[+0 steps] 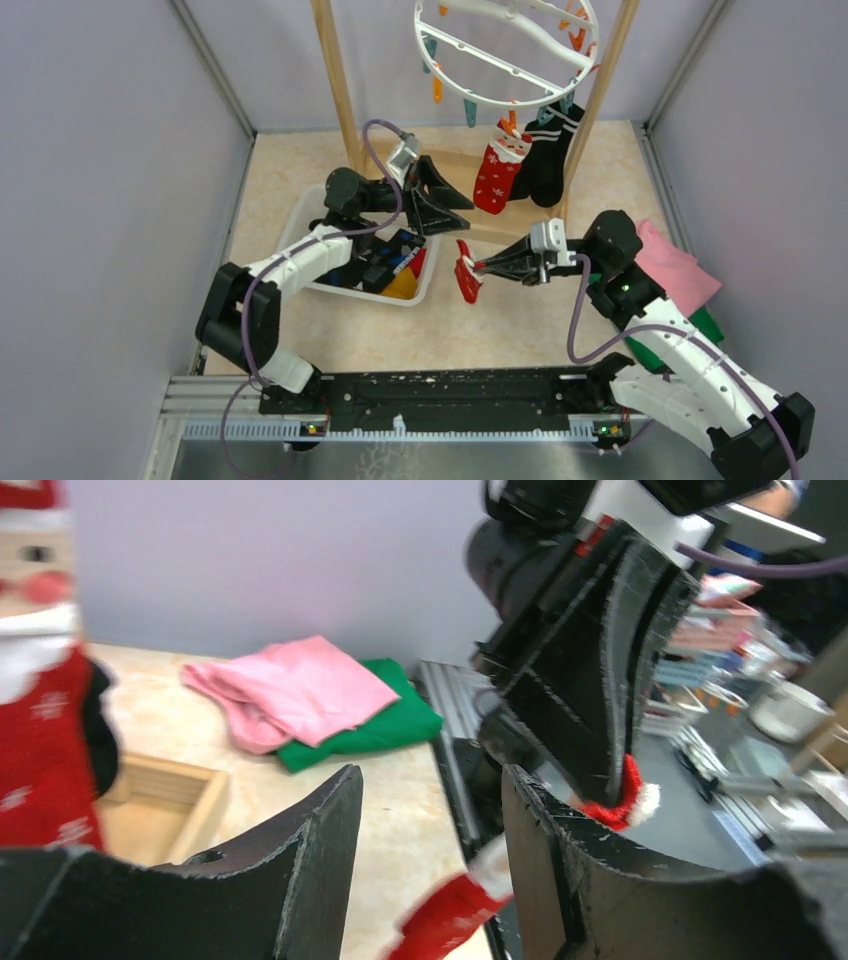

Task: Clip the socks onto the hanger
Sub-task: Pick up the sock from the bin.

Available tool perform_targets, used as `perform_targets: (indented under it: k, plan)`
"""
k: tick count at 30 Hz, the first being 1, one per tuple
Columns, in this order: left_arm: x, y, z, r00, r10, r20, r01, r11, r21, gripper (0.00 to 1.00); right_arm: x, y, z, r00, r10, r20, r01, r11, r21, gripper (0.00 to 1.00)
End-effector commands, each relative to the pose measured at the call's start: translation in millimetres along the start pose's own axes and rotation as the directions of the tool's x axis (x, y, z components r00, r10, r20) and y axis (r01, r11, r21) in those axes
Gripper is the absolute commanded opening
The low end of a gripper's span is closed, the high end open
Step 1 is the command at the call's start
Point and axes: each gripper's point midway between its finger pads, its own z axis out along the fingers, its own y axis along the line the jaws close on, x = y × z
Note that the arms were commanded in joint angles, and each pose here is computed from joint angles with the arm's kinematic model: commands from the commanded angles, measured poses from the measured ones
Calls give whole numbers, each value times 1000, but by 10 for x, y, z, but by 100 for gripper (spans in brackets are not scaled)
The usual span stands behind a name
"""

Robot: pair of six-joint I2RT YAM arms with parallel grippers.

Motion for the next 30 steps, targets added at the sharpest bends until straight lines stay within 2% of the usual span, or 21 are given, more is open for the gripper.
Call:
perform_targets:
  k: [1,5,12,17,22,25,28,30]
  plan:
    - [-163,297,-283,996,80,47,-67,970,-232,60,-250,-43,-6,997,-63,37,61,997,38,0]
    - [-234,348,-545,993,102,54,-77,933,-350,62,-284,-107,-23,999,-8,52,3,996,93,0]
    - [-427,242,-671,982,187,33,-155,894,-421,67,-274,-246,-77,995,59,84,-73,981,181,0]
    - [-774,382,-738,969,191,155,-78,838,-540,78,-198,-443,-164,985,147,88,-168,930,326,0]
    - [-1150,532,-649,942,207,265,-16,814,-580,76,-120,-530,-223,978,186,94,-208,892,401,0]
    - [-1233,680,-462,949,250,193,-89,798,-596,76,-83,-570,-247,976,194,100,-218,876,430,0]
    - [-1218,806,-318,945,311,99,-212,814,-541,76,-75,-600,-273,976,189,109,-218,866,451,0]
    - [-1197,945,-293,946,319,60,-240,812,-532,77,-79,-605,-283,976,185,114,-217,863,456,0]
